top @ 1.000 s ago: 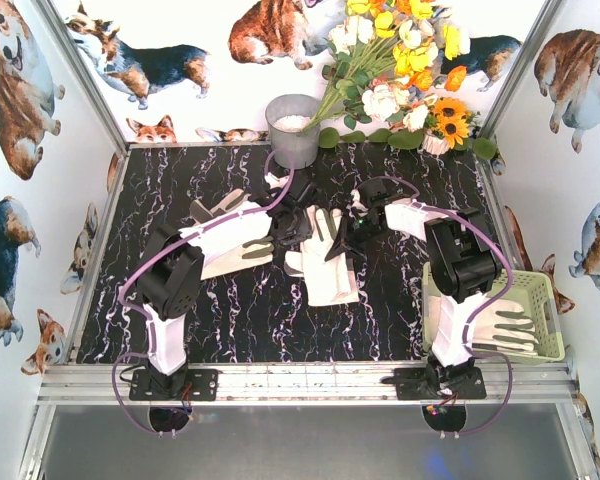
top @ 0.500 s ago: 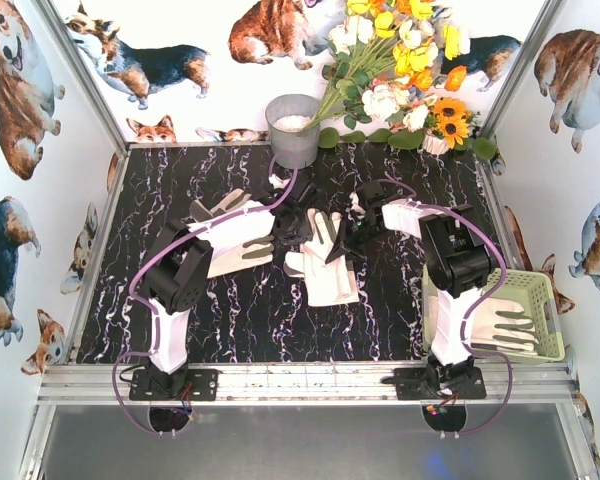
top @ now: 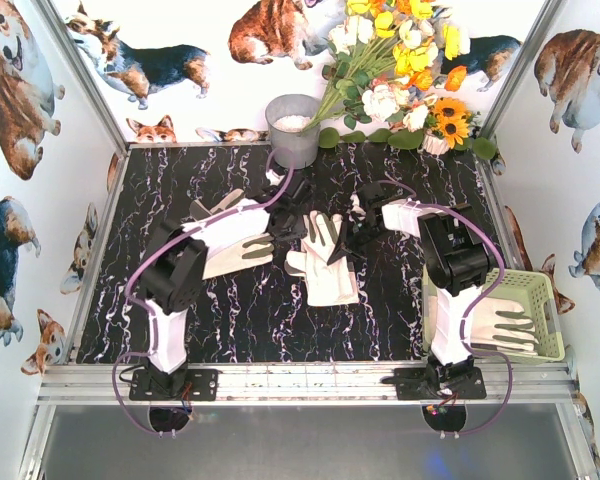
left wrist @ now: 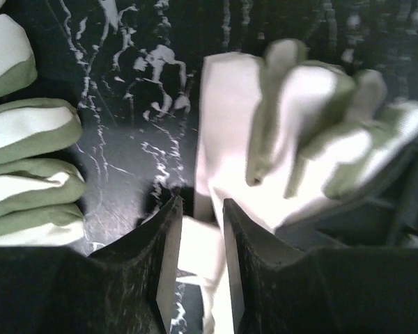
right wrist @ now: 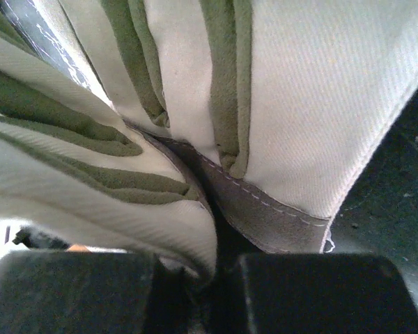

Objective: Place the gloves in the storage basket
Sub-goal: Pair the glove with the glove, then adjust the glove at the center of the board.

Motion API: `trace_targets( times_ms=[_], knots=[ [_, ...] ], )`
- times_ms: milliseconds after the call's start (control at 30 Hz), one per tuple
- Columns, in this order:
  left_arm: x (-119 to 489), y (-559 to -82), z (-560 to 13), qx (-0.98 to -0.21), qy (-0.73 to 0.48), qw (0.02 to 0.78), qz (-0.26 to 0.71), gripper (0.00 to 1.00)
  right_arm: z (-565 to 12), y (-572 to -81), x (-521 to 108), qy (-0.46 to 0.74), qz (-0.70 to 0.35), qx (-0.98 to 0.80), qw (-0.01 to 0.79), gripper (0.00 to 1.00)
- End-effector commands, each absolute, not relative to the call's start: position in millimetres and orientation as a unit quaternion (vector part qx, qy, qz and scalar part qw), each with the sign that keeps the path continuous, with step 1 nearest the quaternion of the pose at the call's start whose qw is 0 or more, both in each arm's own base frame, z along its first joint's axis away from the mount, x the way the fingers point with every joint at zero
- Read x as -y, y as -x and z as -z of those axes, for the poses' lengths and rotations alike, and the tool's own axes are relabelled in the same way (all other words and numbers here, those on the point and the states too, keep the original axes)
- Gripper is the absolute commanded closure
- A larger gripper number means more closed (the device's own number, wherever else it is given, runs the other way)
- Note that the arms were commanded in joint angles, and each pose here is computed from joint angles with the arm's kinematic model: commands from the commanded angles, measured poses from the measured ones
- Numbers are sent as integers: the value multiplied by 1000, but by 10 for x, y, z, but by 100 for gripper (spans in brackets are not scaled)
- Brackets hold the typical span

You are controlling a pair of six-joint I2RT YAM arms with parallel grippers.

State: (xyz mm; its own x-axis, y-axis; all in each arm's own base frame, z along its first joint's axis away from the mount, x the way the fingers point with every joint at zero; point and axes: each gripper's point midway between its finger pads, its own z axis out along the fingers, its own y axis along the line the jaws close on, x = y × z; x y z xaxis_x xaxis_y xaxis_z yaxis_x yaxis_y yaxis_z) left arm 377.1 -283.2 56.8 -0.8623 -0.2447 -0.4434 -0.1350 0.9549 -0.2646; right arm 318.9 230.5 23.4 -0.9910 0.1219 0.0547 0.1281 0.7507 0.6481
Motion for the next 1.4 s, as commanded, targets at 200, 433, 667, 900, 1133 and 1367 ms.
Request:
trace_targets(
  times_ms=[200, 433, 667, 900, 1133, 1367],
  knots=[
    [3262, -3597, -1080, -928, 40, 250, 273, 85, -193, -3337, -2286, 59, 340, 938, -16, 100],
    [3370, -3527, -903, -933, 34, 221, 282, 91, -188, -3325, -2278, 59, 338, 939, -15, 100],
    [3202, -3483, -483, -955, 54, 193, 217, 92, -178, -3325, -2272, 59, 336, 940, -15, 100],
    [3055, -3429, -165, -965, 76, 188, 168, 93, -214, -3329, -2273, 57, 337, 939, -19, 100],
    [2911, -3319, -36, -973, 76, 173, 130, 94, -387, -3348, -2183, 48, 331, 941, -44, 82],
    [2871, -3252, -17, -974, 77, 172, 125, 95, -532, -3347, -1969, 63, 323, 942, -70, 72]
  ],
)
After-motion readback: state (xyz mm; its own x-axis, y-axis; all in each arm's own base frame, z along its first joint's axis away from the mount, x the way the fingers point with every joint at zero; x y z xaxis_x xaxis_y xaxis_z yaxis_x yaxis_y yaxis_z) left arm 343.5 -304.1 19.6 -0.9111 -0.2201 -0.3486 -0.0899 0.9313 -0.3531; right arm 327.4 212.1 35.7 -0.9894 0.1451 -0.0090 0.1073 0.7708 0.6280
